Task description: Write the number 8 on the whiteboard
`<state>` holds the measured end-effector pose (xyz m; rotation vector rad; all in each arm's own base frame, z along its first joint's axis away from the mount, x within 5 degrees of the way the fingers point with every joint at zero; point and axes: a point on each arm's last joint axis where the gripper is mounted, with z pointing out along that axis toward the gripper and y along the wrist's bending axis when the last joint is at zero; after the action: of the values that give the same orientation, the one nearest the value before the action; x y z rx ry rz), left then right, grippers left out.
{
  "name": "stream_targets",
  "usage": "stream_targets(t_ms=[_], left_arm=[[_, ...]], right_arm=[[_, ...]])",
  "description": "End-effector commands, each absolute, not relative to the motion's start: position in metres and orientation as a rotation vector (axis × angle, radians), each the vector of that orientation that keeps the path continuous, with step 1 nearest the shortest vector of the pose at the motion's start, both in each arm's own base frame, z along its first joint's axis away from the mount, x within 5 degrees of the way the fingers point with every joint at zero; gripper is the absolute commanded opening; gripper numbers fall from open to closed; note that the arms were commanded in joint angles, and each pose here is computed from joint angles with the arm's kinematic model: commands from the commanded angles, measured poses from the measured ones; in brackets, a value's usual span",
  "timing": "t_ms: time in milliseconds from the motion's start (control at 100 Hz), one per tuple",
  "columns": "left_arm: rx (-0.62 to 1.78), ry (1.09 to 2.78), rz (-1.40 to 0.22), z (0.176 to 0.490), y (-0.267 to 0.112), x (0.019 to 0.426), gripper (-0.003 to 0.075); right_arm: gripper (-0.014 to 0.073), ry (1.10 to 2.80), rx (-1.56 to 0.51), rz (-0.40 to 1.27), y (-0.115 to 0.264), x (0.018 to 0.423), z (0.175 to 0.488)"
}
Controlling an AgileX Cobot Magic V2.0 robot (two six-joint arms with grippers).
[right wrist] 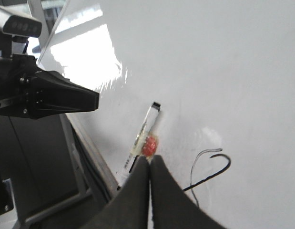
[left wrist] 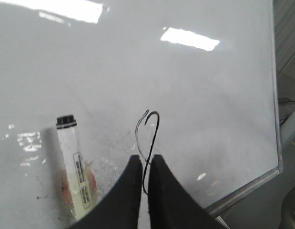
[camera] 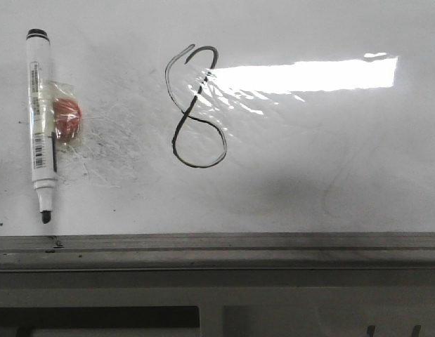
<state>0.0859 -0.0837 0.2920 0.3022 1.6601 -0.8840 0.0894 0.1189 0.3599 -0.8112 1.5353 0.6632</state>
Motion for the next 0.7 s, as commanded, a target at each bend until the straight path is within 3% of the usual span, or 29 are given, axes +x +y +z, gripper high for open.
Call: stream_targets(t_ms=[0, 190, 340, 690], left_arm=[[0.38, 1.54, -0.82, 0.302, -0.075, 0.077, -0.002], [0.539, 1.5, -0.737, 0.277, -0.061, 0.058, -0.002], [0.534, 1.501, -0.756, 0.26, -0.054, 0.05, -0.002], [0.501, 1.55, -0.793, 0.247, -0.054, 0.05, -0.002]], right_arm=[[-0.0062, 1.31, -0.725, 0.659, 0.101, 0.078, 0.369], [-0.0062, 1.227, -0.71, 0.646, 0.074, 0.057, 0.331], [-0.0062, 1.225, -0.708, 0.647, 0.062, 0.048, 0.303], [-0.0064, 1.257, -0.727, 0.639, 0.059, 0.045, 0.28]])
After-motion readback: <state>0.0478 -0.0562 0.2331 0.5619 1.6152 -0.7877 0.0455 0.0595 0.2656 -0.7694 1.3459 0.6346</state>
